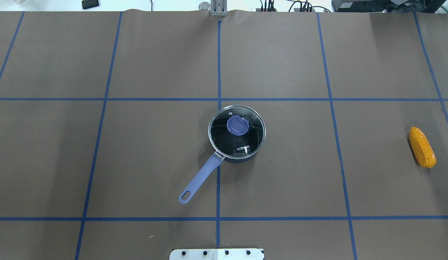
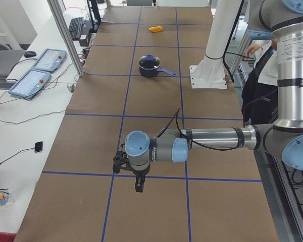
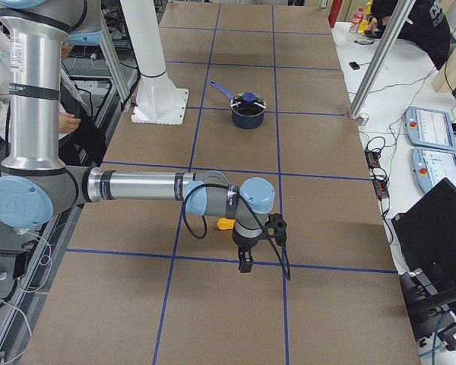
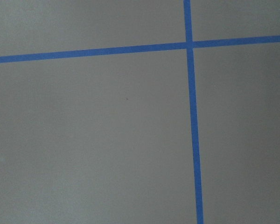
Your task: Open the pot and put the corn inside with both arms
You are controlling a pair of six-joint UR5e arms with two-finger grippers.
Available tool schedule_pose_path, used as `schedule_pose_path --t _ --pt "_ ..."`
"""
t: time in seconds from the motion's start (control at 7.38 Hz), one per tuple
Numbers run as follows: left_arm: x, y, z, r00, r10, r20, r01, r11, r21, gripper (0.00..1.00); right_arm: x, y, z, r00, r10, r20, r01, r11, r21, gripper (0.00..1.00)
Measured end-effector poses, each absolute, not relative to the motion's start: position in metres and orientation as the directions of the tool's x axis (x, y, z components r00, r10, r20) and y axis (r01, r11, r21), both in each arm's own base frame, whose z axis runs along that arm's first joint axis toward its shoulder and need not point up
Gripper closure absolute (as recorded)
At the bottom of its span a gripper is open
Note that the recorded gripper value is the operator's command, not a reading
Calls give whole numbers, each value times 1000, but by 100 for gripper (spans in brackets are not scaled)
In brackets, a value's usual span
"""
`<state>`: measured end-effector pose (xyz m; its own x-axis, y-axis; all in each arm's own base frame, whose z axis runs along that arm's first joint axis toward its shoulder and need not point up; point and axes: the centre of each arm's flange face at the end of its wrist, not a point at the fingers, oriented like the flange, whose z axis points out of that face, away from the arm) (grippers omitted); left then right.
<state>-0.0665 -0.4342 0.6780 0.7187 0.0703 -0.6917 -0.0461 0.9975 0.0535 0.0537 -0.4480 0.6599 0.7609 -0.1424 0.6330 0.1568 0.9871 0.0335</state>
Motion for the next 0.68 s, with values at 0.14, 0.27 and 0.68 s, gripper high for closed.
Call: schedule_pose_path --t 0.14,0.27,0.68 --pt "-66 -434 677 719 72 -692 -46 997 55 2 54 -448 660 761 -142 633 157 987 33 0" --pt "-66 -435 674 719 76 -691 -46 997 61 2 54 -448 660 761 -142 633 157 987 34 0" --pt "-67 -436 666 721 116 -683 -61 993 103 2 53 -453 654 760 -152 632 156 987 50 0"
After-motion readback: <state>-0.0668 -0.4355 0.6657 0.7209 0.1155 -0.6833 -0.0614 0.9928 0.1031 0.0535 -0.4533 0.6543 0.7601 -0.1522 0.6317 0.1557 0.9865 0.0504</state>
